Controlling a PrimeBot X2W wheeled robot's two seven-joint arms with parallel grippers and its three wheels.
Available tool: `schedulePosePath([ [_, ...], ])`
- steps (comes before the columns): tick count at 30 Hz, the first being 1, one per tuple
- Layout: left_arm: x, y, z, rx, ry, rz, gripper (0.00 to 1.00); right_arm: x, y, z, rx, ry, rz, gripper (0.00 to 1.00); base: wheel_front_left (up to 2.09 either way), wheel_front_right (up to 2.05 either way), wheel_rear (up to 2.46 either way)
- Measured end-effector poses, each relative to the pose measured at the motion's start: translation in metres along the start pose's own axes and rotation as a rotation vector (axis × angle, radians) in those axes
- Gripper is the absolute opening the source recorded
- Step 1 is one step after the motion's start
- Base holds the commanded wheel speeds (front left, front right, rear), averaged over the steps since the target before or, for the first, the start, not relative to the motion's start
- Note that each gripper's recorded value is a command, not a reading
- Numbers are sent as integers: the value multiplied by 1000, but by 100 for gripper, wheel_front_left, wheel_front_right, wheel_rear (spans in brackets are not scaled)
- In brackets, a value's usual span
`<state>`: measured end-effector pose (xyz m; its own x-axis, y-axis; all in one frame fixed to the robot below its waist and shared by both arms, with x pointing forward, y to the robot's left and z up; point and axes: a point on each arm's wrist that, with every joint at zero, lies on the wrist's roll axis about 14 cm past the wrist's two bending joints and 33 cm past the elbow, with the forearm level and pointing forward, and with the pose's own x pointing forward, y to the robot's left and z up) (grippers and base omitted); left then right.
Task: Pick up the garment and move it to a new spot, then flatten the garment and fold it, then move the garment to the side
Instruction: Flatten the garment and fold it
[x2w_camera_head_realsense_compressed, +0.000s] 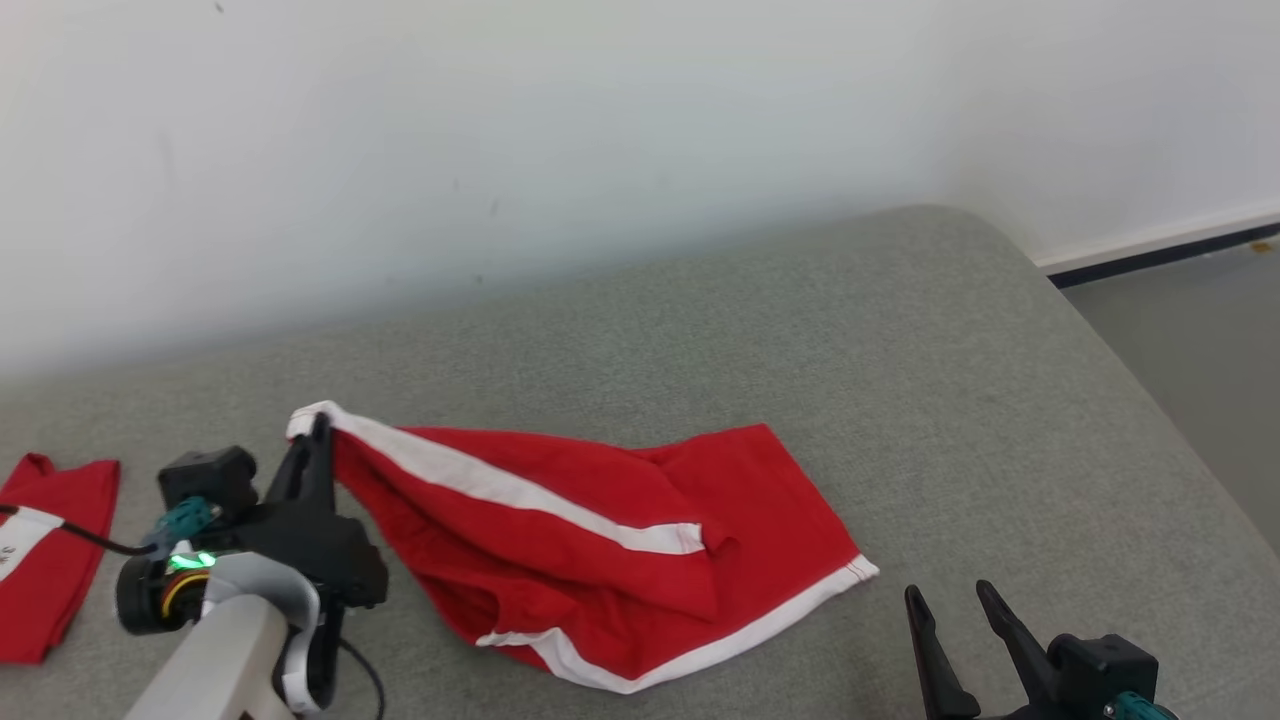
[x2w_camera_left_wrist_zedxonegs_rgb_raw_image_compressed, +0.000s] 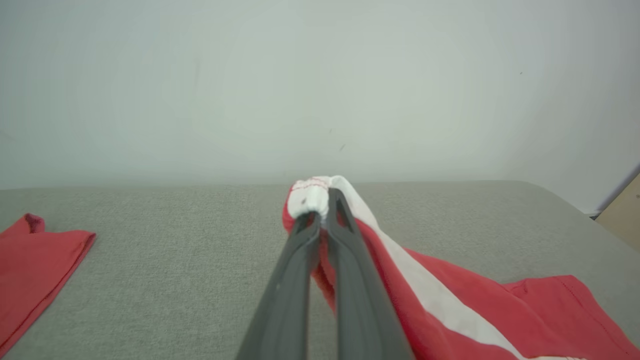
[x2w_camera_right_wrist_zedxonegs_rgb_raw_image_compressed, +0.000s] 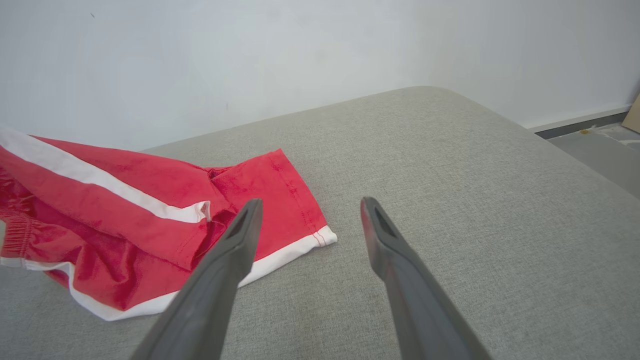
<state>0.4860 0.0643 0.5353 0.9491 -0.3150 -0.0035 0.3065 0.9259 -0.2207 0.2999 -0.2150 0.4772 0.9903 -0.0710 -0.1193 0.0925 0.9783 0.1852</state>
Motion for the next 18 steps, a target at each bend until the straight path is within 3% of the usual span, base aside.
schedulePosePath([
  [8,12,33,-10,52,53,75,0,-4,-10,-2,-8,17,-35,100,0,0,0],
  [9,12,39,-13,56,64,95,38,-4,-10,-3,-8,20,-36,100,0,0,0],
  [10,11,43,-16,65,76,108,100,-4,-10,-3,-7,22,-37,100,0,0,0],
  [18,-10,54,-44,51,148,151,100,1,-9,-1,-3,22,-26,100,0,0,0],
])
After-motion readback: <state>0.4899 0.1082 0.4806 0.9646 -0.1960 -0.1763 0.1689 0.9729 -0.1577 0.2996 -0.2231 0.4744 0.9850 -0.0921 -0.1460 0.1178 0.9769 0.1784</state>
